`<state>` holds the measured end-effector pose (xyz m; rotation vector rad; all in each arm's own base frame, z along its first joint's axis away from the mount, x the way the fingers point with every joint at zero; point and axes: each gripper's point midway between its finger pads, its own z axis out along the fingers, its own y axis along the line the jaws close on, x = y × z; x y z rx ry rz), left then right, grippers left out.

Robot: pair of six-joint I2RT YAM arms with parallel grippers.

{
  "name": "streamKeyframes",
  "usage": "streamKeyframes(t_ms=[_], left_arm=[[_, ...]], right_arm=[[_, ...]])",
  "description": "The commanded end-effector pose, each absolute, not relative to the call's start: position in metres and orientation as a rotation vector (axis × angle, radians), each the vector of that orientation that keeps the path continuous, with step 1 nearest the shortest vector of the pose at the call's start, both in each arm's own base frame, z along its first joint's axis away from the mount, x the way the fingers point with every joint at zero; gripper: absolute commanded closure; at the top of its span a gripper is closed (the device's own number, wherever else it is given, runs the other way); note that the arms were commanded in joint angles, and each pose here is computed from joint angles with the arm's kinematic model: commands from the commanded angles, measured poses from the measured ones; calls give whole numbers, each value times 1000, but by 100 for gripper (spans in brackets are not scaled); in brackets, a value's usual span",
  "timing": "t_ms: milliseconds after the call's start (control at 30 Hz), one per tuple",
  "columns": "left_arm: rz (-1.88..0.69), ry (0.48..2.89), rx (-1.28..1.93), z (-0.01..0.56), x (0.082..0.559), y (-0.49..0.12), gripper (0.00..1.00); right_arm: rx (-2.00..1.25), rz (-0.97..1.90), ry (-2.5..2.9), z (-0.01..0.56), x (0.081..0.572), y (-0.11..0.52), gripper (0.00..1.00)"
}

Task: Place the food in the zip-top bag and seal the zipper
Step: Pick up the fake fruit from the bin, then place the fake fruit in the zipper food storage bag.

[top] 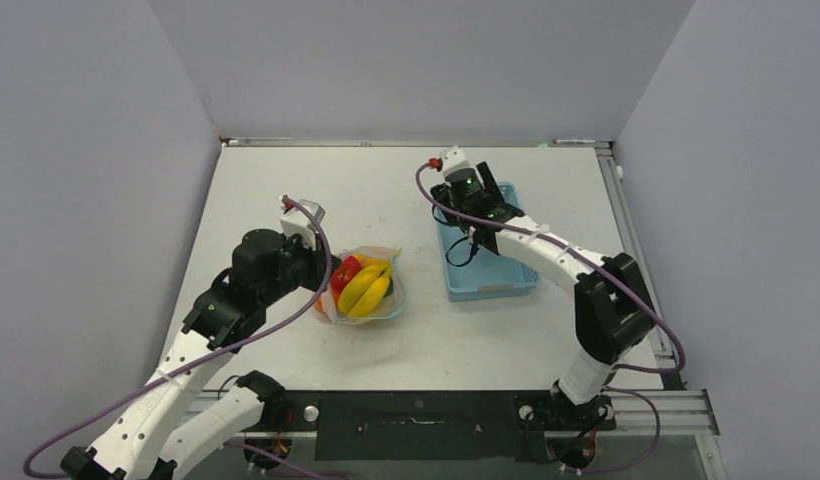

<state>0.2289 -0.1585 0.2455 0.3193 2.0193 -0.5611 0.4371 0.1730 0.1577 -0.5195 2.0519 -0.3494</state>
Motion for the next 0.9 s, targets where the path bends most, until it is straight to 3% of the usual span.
streamKeyframes(t_ms=[0,867], left_arm=[[-574,1964,297,262,234,-159,100],[-567,1965,293,262,234,-158,100]], right_arm=[[-490,-147,1993,198,416,191,44],[-824,764,1708,297,275,286,45]])
